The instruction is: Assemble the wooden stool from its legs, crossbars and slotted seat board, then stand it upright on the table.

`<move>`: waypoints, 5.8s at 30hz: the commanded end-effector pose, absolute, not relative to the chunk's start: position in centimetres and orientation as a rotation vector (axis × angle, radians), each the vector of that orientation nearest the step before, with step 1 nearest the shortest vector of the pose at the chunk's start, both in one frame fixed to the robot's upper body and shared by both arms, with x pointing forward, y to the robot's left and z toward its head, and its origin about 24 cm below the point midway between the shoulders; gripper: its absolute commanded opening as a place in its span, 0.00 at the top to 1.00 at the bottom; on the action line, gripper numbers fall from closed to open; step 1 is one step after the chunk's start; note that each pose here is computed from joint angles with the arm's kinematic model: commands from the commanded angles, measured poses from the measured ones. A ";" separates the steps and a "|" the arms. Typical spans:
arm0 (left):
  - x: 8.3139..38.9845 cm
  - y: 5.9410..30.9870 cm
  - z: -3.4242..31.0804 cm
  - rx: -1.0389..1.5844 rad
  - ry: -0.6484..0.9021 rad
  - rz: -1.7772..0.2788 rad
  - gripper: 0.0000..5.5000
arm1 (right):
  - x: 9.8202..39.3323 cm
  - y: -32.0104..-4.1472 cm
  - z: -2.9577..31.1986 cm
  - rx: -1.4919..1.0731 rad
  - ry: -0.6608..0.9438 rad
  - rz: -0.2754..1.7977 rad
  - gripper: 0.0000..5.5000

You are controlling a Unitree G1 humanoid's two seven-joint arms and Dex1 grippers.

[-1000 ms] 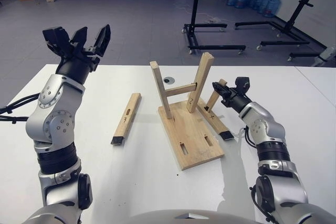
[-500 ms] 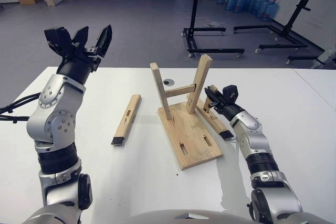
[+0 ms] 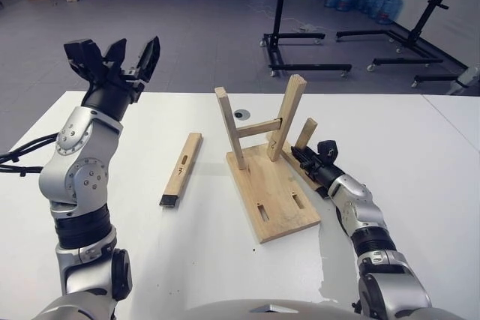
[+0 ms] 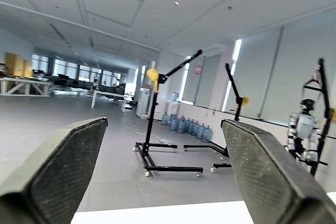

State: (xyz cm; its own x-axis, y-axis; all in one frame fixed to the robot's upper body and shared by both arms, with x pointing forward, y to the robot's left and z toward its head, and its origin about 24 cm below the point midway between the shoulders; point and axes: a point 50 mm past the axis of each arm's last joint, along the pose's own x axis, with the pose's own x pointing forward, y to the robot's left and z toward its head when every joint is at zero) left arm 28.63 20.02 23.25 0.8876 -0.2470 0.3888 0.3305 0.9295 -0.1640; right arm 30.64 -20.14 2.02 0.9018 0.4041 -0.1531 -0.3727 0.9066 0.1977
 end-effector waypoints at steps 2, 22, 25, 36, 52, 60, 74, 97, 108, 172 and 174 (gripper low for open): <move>28.6 20.0 23.2 -0.219 -0.367 -0.302 0.28 | 31.4 -20.8 3.9 0.160 0.147 0.392 0.60; 28.9 20.5 23.7 -0.191 -0.376 -0.301 0.28 | 33.2 -20.1 21.2 0.317 -0.193 0.155 0.38; 29.0 20.2 23.6 -0.192 -0.373 -0.305 0.28 | 34.3 -17.9 21.8 0.212 -0.121 -0.024 0.38; 29.1 20.0 23.3 -0.201 -0.376 -0.295 0.28 | 36.6 -16.8 22.0 0.131 -0.063 -0.186 0.38; 28.9 20.5 22.9 -0.192 -0.366 -0.273 0.28 | 37.0 -18.2 11.4 0.175 0.199 -0.289 0.38; 29.0 20.5 22.9 -0.188 -0.362 -0.275 0.28 | 36.5 -18.6 8.4 0.148 0.260 -0.277 0.38; 29.1 20.1 23.0 -0.187 -0.372 -0.286 0.28 | 36.4 -17.7 19.8 0.225 0.041 -0.246 0.38; 29.1 20.3 22.8 -0.185 -0.363 -0.275 0.28 | 36.9 -14.3 19.6 0.205 0.045 -0.222 0.38; 29.0 19.6 22.3 -0.203 -0.364 -0.294 0.28 | 36.0 -18.2 18.3 0.180 0.051 -0.323 0.38; 24.5 18.8 12.0 -0.201 0.098 -0.135 0.02 | 29.2 -20.2 11.7 -0.302 0.432 0.385 0.02; 24.5 18.7 11.9 -0.207 0.099 -0.133 0.02 | 29.2 -20.3 12.0 -0.330 0.454 0.403 0.02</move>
